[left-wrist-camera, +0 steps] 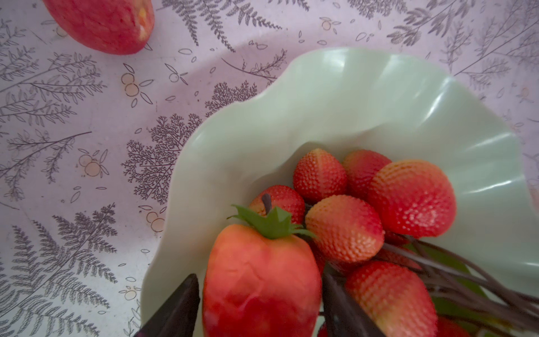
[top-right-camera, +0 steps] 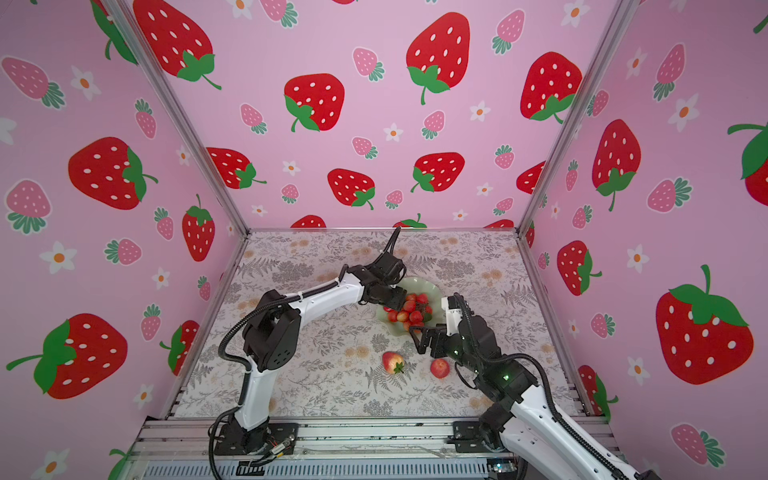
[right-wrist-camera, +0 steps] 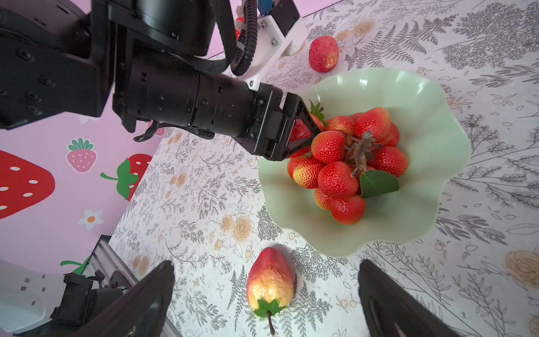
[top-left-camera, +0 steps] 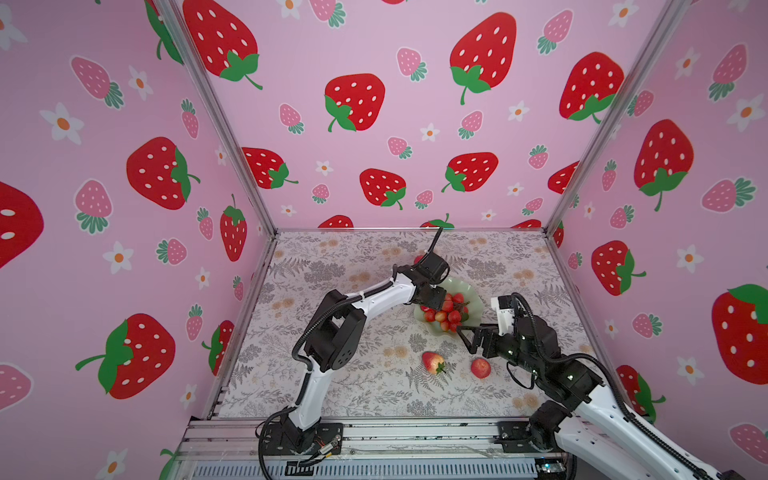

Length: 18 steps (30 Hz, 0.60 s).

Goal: Place and organize the fake fruits in the fruit bowl
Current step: 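Carry the large strawberry with the left gripper into the bowl and release, then move the left gripper to the red-yellow peach near the robot and grasp it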

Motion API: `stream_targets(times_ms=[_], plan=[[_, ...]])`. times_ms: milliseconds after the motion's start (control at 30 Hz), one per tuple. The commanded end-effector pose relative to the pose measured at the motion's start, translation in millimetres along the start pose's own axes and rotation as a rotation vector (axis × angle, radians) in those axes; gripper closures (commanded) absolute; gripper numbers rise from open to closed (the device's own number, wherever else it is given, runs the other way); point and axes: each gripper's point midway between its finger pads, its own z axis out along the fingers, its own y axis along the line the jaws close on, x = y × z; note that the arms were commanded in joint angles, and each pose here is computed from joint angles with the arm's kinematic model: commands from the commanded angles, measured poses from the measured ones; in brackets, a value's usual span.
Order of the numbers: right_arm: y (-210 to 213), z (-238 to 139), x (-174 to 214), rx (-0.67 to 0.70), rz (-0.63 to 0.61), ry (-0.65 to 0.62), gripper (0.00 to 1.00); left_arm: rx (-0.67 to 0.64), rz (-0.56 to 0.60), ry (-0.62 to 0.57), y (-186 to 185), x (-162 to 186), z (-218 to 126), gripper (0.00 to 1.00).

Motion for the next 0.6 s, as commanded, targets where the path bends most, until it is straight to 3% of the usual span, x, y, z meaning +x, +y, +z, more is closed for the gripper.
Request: stream_targets(times_ms=[0,267,433,567], plan=[[-2.6,-1.5,-2.0,0.017,0.016,-0.005,0.01,-0.006,0.017,-0.076,-5.1,-20.2,-27.6,0.31],[-4.8,-3.2,2.3,0.021,0.013,0.004,0.01,0.017,0.102,-0.136,-3.4,-13.6,-85.0,0.31],[-6.2,4.1,42.8,-0.073,0.033,0.092,0.01,0.258,0.311,-0.179,-28.0,51.8,-110.6,0.31],[-9.0,9.6,72.5,-0.127,0.067,0.161,0.01,0.337,0.527,-0.230,-37.2,110.1,-122.1,0.31]])
